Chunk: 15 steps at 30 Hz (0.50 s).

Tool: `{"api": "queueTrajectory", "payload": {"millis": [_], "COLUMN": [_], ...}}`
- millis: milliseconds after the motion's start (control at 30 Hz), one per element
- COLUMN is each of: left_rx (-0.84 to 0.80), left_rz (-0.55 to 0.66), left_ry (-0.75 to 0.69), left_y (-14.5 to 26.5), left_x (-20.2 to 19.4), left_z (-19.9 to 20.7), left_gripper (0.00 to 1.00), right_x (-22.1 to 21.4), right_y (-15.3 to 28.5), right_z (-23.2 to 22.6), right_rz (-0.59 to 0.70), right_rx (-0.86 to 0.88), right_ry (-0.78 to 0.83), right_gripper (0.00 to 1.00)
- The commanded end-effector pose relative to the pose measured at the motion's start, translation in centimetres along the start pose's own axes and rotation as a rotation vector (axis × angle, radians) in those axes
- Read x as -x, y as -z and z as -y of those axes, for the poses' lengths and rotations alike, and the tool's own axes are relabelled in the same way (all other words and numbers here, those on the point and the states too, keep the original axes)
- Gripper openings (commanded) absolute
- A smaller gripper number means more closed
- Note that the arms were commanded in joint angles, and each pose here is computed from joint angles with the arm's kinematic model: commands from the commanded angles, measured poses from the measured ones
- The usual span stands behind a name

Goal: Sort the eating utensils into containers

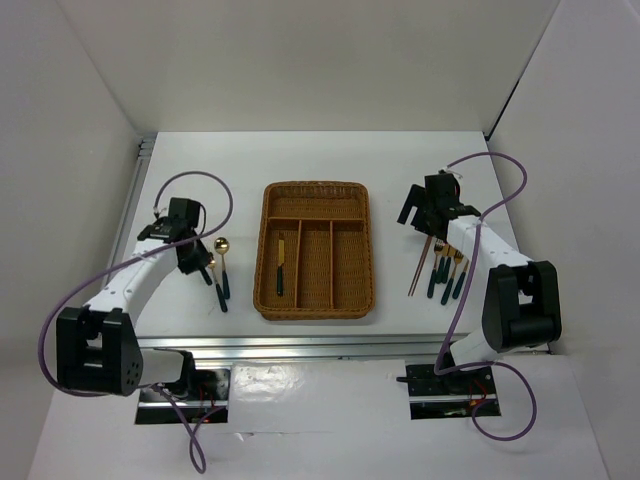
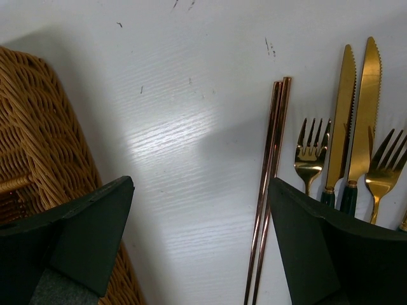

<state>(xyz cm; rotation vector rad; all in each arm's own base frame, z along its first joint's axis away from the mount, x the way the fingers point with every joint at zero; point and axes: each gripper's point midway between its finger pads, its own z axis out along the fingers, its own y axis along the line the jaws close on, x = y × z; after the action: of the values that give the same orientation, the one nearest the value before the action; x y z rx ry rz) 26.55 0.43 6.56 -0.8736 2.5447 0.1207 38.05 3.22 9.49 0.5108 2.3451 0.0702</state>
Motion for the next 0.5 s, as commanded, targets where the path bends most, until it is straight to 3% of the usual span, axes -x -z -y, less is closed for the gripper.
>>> {"api": "queueTrajectory", "payload": {"millis": [0,167,467], "left_rx": [-0.135,-0.286,-0.564], "left_rz": [0.092,0.102,0.055], "left_ry": [-0.033,-0.108,-0.309], "left_y": [4.0,6.6,11.5], "left_x": [2.7,2.5,-2.3], "left_z": [3.4,8.2,20.0], "left_gripper": [0.22,0.22,0.22], "right_x": [2.7,2.8,1.9], "right_y": [0.1,0.1,0.4], "right_z": [-0.7,-0.4,1.6], "right_rz": [0.076,0.084,0.073], "right_rx": [0.014,-0.002,-0.036], "right_ry": [-0.016,-0.026,-0.068], "right_gripper": [0.94,0.94,0.94]}}
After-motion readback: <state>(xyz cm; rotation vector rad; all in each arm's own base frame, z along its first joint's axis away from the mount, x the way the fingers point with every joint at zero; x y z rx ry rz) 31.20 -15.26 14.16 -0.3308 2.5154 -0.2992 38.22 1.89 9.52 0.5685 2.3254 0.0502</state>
